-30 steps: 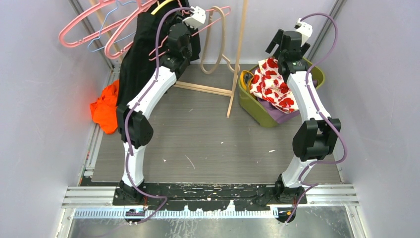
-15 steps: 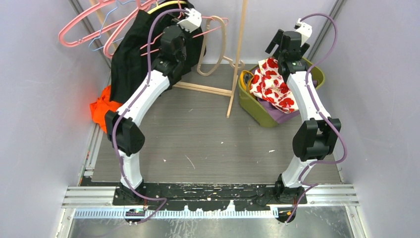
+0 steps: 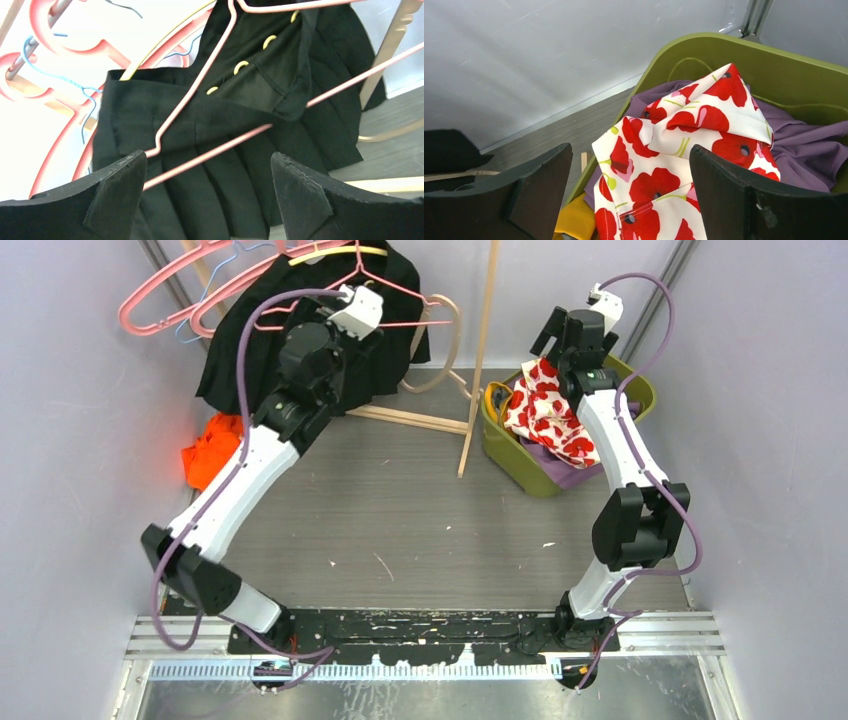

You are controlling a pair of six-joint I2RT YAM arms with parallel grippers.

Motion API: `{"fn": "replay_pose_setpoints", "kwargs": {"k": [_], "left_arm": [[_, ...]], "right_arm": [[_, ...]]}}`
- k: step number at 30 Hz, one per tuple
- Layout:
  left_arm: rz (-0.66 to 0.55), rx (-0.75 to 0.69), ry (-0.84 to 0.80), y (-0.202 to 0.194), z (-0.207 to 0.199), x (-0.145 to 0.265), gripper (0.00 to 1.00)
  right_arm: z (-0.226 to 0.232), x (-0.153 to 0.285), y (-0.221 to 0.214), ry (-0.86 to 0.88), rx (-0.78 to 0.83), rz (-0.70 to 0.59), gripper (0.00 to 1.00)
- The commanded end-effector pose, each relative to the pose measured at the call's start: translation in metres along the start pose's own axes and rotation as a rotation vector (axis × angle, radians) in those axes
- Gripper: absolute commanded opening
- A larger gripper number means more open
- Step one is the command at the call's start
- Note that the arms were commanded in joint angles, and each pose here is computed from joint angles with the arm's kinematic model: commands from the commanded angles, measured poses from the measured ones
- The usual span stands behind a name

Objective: Remove the skirt from the hanger
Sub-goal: Place the hanger at the clothesline, then pick up the hanger from the clothesline.

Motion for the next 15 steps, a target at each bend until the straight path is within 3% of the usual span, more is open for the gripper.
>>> {"fn": "replay_pose_setpoints", "kwargs": {"k": [1,8,15], "left_arm": [[-0.111,0.148,-0.060,0.027,0.032,0.054,0.94],[-0.187,0.268,-0.080,0.035,0.072,0.116,0.97],[-0.089,0.156,0.064,0.021,0.088,0.121,0.98]], "right_arm": [[0.010,0.026,0.034,0.065,-0.029,-0.115,0.91],[0.016,0.030,0.035,0.075,-0.027,-0.119,0.91],[0.019,0.034,0.039,0.084,-0.028,-0.127,0.91]]}}
Point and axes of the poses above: each gripper's point midway between its finger pads, its own x axis back along the fingers, its own z axis along the line the jaws close on, y = z × x, the point moved 9 cm from there along x, back along the fingers
